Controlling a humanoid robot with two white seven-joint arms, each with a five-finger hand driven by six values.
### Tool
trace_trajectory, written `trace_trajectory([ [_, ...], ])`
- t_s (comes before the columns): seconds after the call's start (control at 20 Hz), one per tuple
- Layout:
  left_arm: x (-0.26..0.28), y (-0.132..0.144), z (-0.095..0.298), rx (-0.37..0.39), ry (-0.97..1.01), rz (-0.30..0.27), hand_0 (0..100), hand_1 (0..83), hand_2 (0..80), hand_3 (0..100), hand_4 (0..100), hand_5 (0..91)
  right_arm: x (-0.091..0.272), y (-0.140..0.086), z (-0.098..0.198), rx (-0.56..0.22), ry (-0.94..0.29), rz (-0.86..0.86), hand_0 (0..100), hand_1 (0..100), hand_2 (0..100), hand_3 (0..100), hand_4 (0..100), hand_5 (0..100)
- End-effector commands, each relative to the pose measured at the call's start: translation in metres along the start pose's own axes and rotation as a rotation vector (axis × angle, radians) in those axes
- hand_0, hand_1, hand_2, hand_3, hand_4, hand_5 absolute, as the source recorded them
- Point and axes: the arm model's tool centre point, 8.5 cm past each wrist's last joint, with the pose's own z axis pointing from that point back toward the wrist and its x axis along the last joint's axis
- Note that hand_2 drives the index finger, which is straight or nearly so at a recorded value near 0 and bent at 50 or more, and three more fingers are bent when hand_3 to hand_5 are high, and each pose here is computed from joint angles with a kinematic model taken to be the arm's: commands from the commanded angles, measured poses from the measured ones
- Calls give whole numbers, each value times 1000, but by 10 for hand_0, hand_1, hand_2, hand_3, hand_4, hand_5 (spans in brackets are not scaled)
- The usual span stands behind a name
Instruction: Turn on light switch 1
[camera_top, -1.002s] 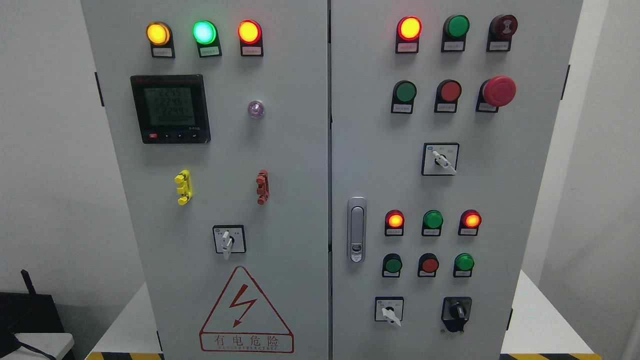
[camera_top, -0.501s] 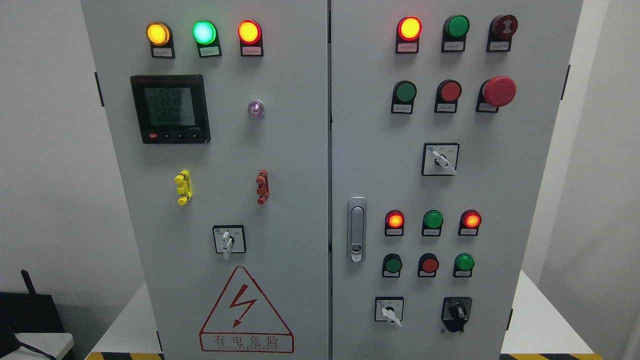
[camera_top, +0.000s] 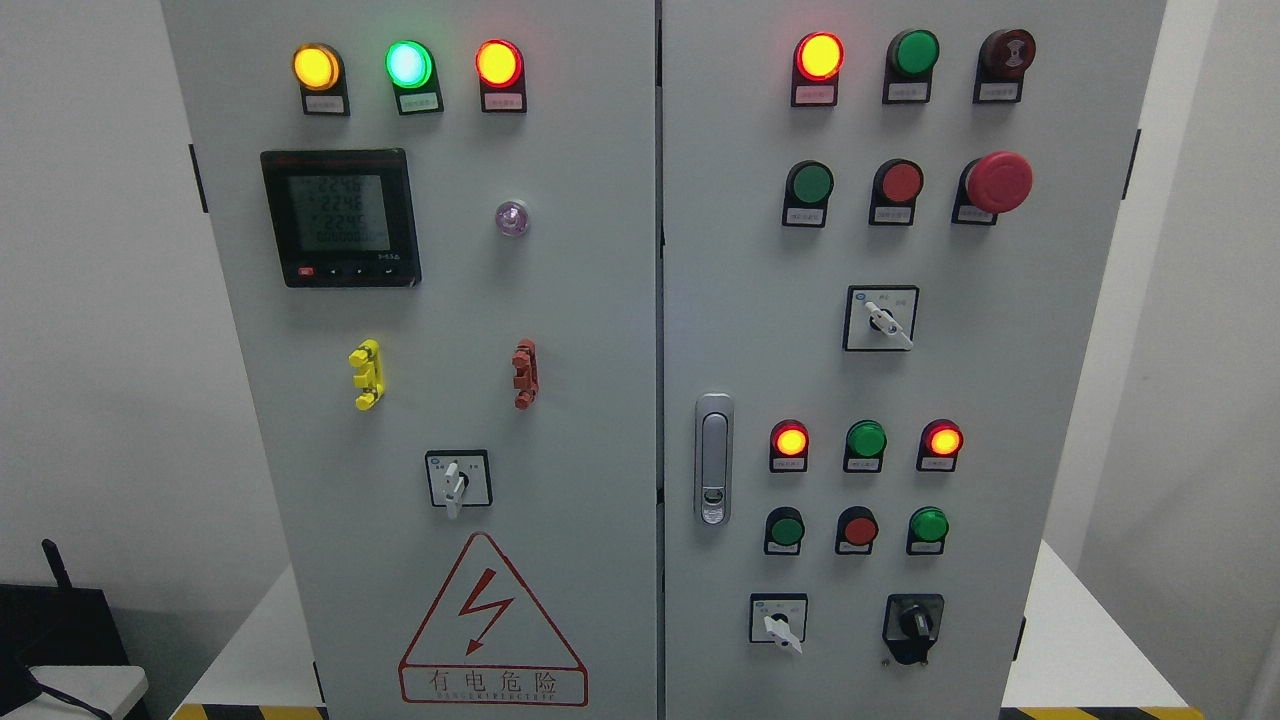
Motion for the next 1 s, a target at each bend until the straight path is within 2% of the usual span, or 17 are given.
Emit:
trace_trajectory([
  [0.0, 56, -83, -17, -125, -148, 101, 152, 228, 385, 481, 554, 317, 0, 0, 0, 1, -3, -17, 120, 389, 0, 0, 0, 0],
  [0.1, 60, -100, -17, -139, -135, 127, 154, 238, 399, 496, 566, 343, 0, 0, 0, 2, -3, -18, 120, 389, 0, 0, 0, 0],
  [0.35, 67, -134, -14, -142, -98, 182, 133, 277, 419, 556, 615, 520, 0, 0, 0, 1, -3, -17, 120, 389, 0, 0, 0, 0],
  [0.55, 76, -157, -16, -156, -84, 212, 122, 303, 433, 580, 631, 551, 0, 0, 0, 1, -3, -17, 120, 389, 0, 0, 0, 0],
  [0.7, 79, -169, -12, -165, -85, 184, 97, 337, 441, 583, 636, 559, 0, 0, 0, 1, -3, -17, 120, 389, 0, 0, 0, 0],
  [0.95, 85, -183, -14, -137, -55, 182, 65, 396, 454, 594, 640, 567, 0, 0, 0, 1, -3, -17, 120, 389, 0, 0, 0, 0],
])
